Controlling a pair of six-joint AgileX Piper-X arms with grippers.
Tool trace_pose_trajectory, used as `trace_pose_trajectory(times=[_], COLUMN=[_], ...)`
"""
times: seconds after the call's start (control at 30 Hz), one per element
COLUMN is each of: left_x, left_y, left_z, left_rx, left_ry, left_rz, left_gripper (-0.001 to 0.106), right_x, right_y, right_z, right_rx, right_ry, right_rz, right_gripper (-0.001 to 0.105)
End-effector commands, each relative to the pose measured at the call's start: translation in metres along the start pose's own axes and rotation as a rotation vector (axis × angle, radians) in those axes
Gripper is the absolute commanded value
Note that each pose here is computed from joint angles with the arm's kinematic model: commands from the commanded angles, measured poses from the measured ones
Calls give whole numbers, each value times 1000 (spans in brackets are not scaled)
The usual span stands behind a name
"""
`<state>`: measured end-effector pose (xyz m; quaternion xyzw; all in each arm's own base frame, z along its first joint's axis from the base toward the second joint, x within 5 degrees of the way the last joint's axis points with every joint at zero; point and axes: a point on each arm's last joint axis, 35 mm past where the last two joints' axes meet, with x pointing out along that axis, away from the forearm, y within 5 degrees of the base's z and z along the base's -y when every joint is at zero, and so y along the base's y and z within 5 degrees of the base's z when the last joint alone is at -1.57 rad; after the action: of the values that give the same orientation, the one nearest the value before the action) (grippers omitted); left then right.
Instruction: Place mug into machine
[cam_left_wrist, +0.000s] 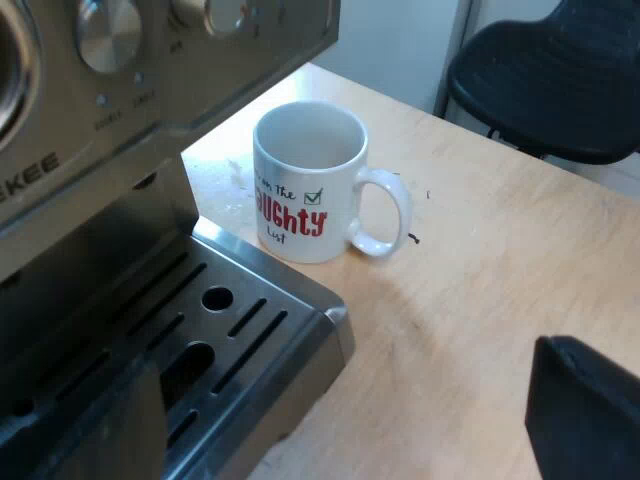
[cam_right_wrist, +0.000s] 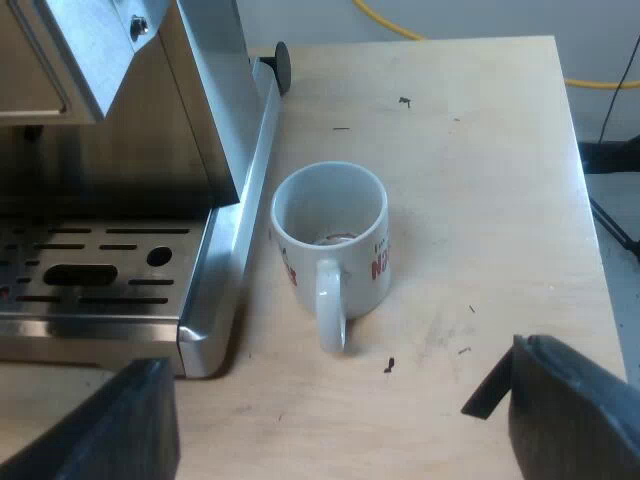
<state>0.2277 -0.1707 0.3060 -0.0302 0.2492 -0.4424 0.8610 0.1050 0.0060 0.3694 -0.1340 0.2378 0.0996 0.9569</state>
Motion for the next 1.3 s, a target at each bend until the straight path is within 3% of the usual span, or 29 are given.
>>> trace_pose_trajectory(times=[0.03, 0.27, 0.43, 0.6, 0.67, 0.93, 1.3], left_x=[6, 26, 34, 41, 41, 41, 41], left_y=[0, 5, -16, -40, -43, -42, -42], left_z=[3, -6, -15, -21, -20, -17, -17], left_rx=[16, 25, 61, 96, 104, 109, 109], left_ry=[-22, -27, -23, -17, -31, -60, -60], left_rz=[-5, -18, -89, -101, -102, -94, -94], left_gripper=[81, 81, 81, 81, 81, 81, 81], right_x=[5, 19, 24, 34, 40, 63, 100], right_y=[1, 4, 5, 6, 6, 10, 20], right_z=[-4, -21, -24, -32, -36, -56, -92], right_rx=[-7, 0, 0, -1, -2, -7, -15], right_ry=[8, 68, 66, 54, 46, 9, -71], right_rz=[8, 27, 26, 22, 20, 12, 78], right_gripper=[70, 70, 70, 70, 70, 70, 70])
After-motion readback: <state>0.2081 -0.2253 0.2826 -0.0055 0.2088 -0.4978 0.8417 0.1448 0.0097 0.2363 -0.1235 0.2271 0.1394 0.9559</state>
